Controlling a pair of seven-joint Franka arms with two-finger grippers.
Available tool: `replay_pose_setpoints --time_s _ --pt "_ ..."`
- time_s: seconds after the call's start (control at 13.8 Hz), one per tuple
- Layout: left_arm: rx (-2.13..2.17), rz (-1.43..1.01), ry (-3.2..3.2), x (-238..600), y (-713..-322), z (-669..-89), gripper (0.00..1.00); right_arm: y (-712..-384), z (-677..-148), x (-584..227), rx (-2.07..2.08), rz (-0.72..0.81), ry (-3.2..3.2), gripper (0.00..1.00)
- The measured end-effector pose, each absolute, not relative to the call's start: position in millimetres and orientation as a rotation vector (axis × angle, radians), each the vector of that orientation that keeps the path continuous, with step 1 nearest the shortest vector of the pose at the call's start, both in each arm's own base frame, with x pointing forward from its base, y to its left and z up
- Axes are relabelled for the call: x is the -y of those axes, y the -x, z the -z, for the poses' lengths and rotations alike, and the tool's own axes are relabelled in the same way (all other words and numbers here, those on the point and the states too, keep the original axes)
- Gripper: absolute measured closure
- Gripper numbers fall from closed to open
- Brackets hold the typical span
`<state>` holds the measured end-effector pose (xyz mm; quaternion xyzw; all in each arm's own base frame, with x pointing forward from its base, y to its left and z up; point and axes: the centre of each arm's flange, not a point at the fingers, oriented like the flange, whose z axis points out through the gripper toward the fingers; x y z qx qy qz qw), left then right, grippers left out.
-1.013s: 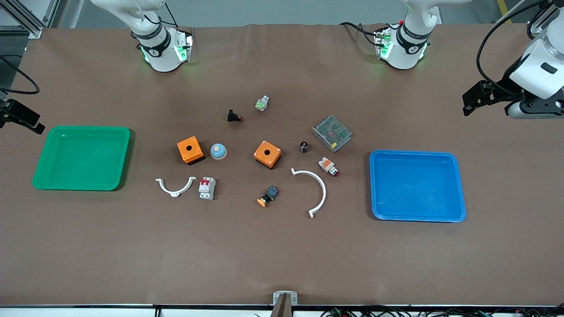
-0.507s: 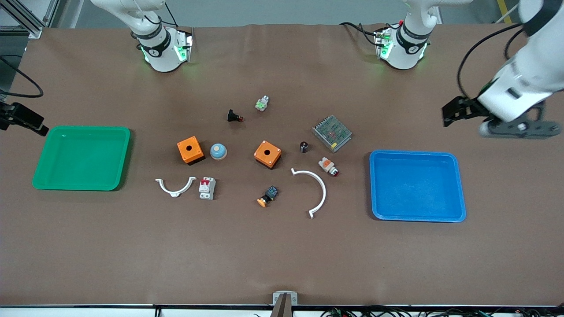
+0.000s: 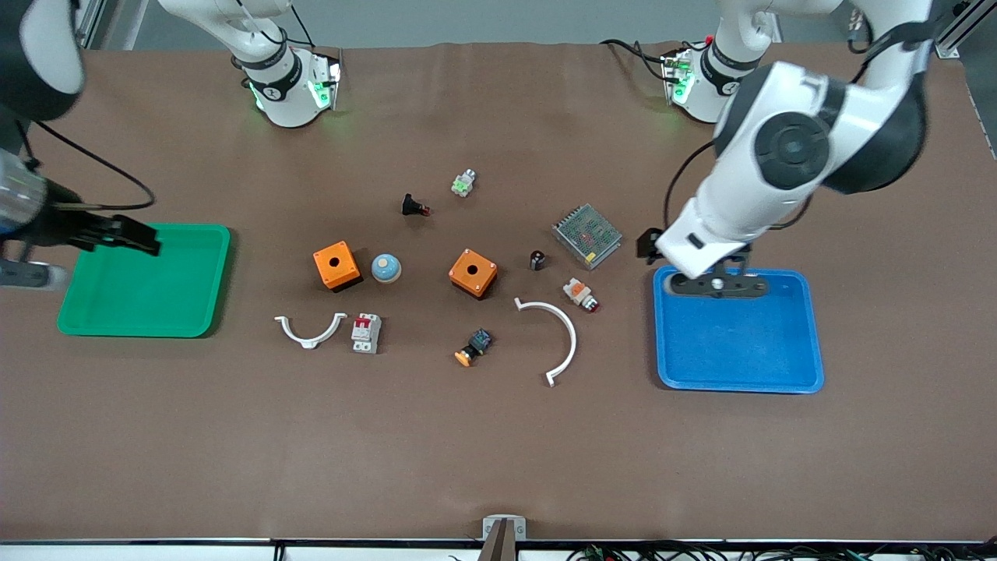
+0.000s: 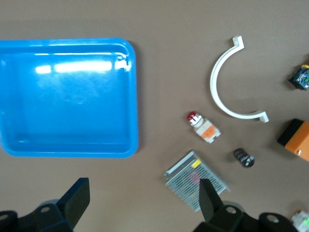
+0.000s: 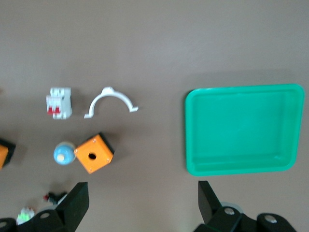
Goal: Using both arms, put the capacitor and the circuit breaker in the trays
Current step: 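Lower the left gripper onto the capacitor while the right gripper reaches the breaker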
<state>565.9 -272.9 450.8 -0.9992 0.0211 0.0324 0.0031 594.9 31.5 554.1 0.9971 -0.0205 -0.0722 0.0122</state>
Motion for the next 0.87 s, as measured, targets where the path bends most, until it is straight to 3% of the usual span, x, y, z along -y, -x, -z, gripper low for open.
replay_pose_setpoints --time_s 0.22,0.58,0.87 --pt "-0.013 -0.064 3.152 308 -541 -391 0.03 -608 -490 -103 0.05 0.332 -3.143 0.0" --pt "0.133 -0.096 3.16 386 -499 -301 0.1 -623 -393 -169 0.108 0.269 -3.154 0.0" --pt "0.235 -0.112 3.172 422 -477 -235 0.24 -637 -333 -178 0.133 0.207 -3.168 0.0"
